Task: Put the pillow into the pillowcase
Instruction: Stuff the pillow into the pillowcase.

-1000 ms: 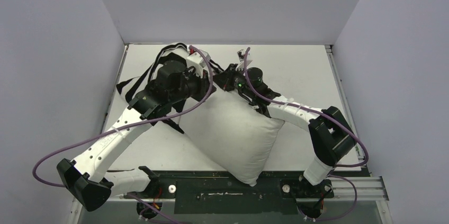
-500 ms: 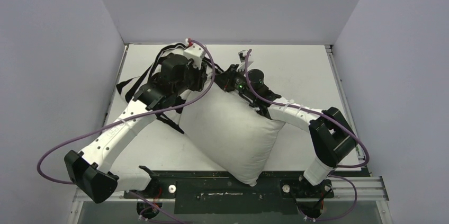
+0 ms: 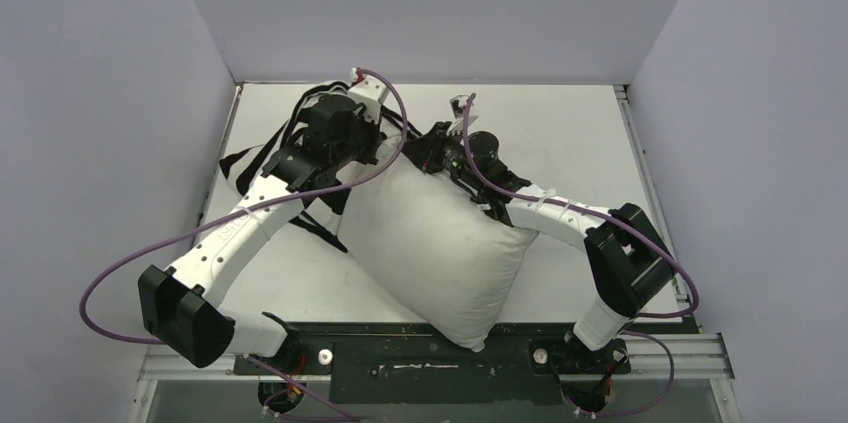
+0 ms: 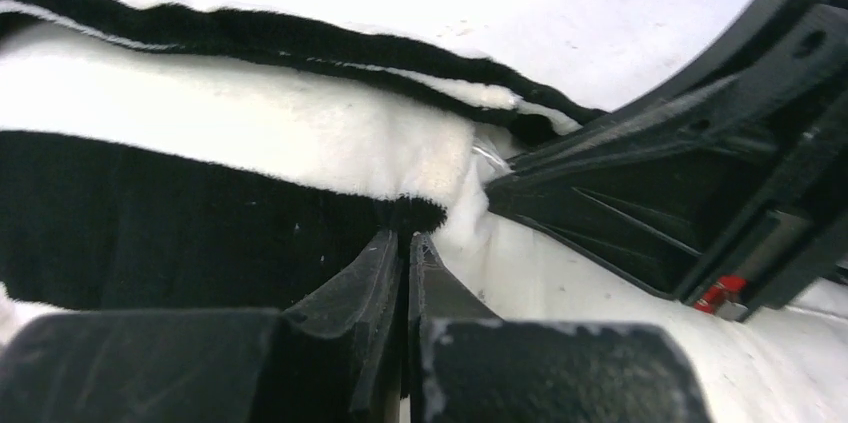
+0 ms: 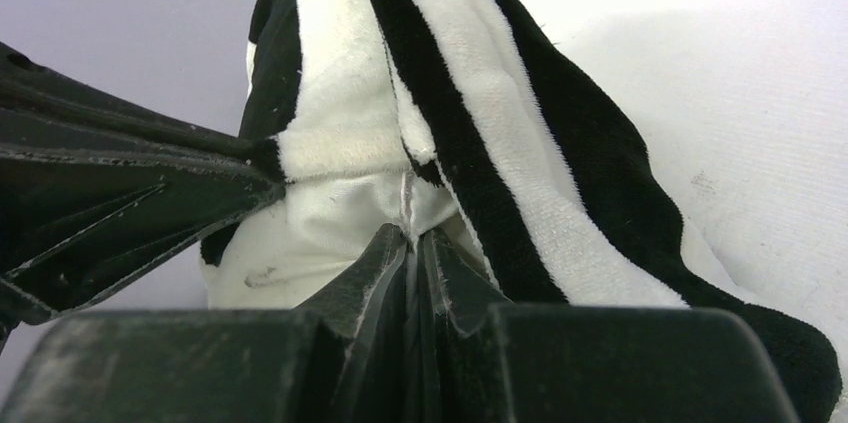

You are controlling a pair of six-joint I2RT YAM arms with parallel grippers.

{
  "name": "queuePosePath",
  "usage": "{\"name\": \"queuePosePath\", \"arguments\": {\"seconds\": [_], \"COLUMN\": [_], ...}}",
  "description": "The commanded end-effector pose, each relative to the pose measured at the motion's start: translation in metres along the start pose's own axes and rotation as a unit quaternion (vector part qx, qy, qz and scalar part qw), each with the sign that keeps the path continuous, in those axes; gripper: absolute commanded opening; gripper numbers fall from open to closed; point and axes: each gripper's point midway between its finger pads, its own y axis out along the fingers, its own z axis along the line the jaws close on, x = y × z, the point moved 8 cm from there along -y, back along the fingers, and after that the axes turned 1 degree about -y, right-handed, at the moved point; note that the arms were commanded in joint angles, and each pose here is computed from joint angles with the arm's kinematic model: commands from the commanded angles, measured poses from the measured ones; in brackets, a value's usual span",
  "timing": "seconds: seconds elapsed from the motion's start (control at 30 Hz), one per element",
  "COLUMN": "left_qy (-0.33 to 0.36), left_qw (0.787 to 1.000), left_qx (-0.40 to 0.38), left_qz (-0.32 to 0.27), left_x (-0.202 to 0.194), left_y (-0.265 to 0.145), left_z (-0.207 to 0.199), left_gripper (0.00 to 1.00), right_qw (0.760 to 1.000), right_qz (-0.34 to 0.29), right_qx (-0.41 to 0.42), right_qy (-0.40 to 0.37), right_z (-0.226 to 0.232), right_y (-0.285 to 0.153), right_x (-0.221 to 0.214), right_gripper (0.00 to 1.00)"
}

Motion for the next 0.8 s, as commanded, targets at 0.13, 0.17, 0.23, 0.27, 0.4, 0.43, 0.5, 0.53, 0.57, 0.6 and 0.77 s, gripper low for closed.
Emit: {"name": "queuePosePath", "arguments": {"seconds": [0.13, 0.17, 0.23, 0.27, 0.4, 0.43, 0.5, 0.53, 0.57, 0.6, 0.77], "left_qy": [-0.050, -0.055, -0.057, -0.056, -0.059, -0.066, -0.082, -0.089, -0.094, -0.095, -0.133], "left_qw": [0.981, 0.978, 0.969, 0.967, 0.954, 0.948, 0.935, 0.935, 0.938, 0.943, 0.952], "left_qx": [-0.166, -0.184, -0.223, -0.235, -0.285, -0.305, -0.340, -0.340, -0.333, -0.317, -0.276], "left_qz": [-0.084, -0.085, -0.085, -0.084, -0.070, -0.067, -0.054, -0.045, -0.034, -0.025, -0.022], "left_x": [0.047, 0.048, 0.048, 0.047, 0.033, 0.028, 0.012, 0.003, -0.006, -0.014, -0.017], "left_y": [-0.044, -0.048, -0.057, -0.061, -0.068, -0.069, -0.064, -0.059, -0.052, -0.045, 0.000], "left_z": [-0.037, -0.043, -0.058, -0.065, -0.093, -0.101, -0.114, -0.115, -0.115, -0.112, -0.084], "left_gripper": [0.00, 0.00, 0.00, 0.00, 0.00, 0.00, 0.00, 0.00, 0.00, 0.00, 0.00], "right_qw": [0.997, 0.997, 0.995, 0.994, 0.990, 0.989, 0.985, 0.983, 0.981, 0.980, 0.980], "right_qz": [-0.068, -0.074, -0.090, -0.097, -0.122, -0.127, -0.141, -0.147, -0.154, -0.158, -0.162], "right_qx": [0.020, 0.014, -0.003, -0.010, -0.038, -0.046, -0.068, -0.075, -0.078, -0.081, -0.091], "right_qy": [0.024, 0.028, 0.041, 0.046, 0.064, 0.066, 0.073, 0.079, 0.085, 0.088, 0.077], "right_z": [0.017, 0.015, 0.010, 0.007, -0.001, -0.003, -0.009, -0.013, -0.017, -0.020, -0.036], "right_y": [0.000, 0.001, 0.001, 0.001, 0.006, 0.007, 0.008, 0.008, 0.007, 0.007, 0.005], "right_x": [0.016, 0.016, 0.017, 0.018, 0.022, 0.022, 0.023, 0.023, 0.023, 0.023, 0.029], "right_gripper": [0.00, 0.00, 0.00, 0.00, 0.00, 0.00, 0.00, 0.00, 0.00, 0.00, 0.00]}}
